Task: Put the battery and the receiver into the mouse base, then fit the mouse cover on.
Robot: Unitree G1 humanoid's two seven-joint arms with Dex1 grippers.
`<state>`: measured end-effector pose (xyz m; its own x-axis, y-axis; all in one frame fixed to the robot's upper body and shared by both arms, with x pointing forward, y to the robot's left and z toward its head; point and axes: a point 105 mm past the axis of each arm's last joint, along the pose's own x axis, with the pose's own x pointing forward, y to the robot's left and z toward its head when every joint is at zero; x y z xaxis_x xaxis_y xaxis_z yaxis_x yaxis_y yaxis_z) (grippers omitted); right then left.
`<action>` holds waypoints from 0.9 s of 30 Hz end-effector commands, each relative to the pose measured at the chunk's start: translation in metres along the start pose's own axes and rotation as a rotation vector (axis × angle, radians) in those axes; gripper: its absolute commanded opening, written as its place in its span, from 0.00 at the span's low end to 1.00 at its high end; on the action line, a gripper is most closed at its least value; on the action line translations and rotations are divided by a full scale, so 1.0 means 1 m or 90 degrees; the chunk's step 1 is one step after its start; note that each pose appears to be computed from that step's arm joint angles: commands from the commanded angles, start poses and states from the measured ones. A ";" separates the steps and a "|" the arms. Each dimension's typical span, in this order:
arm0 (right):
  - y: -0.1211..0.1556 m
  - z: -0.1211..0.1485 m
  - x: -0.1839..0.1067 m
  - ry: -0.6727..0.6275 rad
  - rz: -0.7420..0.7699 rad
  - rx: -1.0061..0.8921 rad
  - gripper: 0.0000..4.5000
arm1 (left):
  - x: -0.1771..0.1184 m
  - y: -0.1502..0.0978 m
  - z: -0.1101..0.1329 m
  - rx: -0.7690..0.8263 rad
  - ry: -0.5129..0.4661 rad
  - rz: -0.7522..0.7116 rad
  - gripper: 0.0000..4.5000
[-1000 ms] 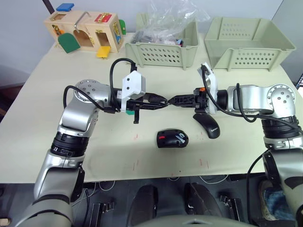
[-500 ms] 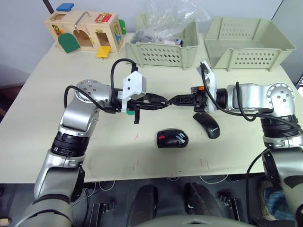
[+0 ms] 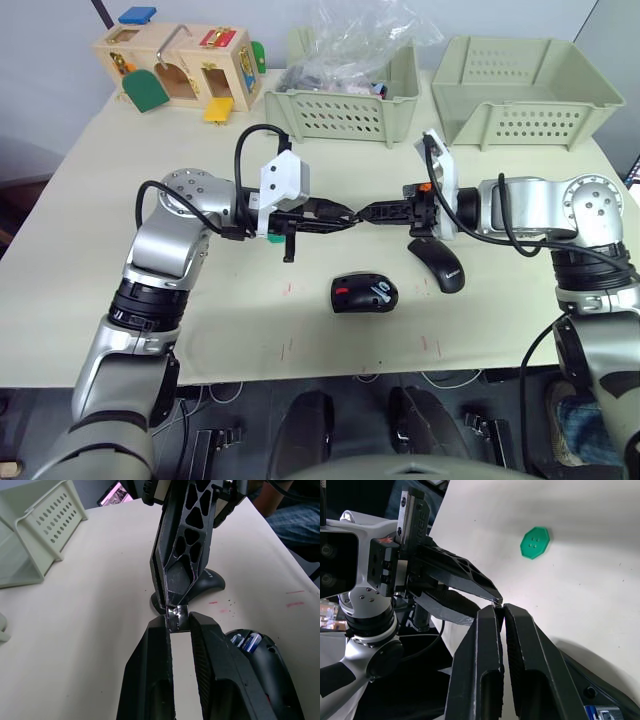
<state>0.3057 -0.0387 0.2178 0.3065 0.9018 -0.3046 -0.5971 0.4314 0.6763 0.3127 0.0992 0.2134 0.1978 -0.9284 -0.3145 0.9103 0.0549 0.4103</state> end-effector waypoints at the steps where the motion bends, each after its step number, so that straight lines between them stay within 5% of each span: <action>1: 0.013 0.005 -0.003 -0.001 0.021 -0.032 0.01 | -0.001 0.003 0.009 0.021 -0.009 0.012 0.01; 27: 0.014 0.002 -0.005 0.011 0.023 -0.045 0.01 | -0.001 0.004 0.007 0.018 -0.007 0.018 0.01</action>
<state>0.3053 -0.0416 0.2186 0.3005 0.9000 -0.3159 -0.6083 0.4359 0.6633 0.3124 0.0964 0.2131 0.1950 -0.9309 -0.3088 0.9100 0.0542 0.4111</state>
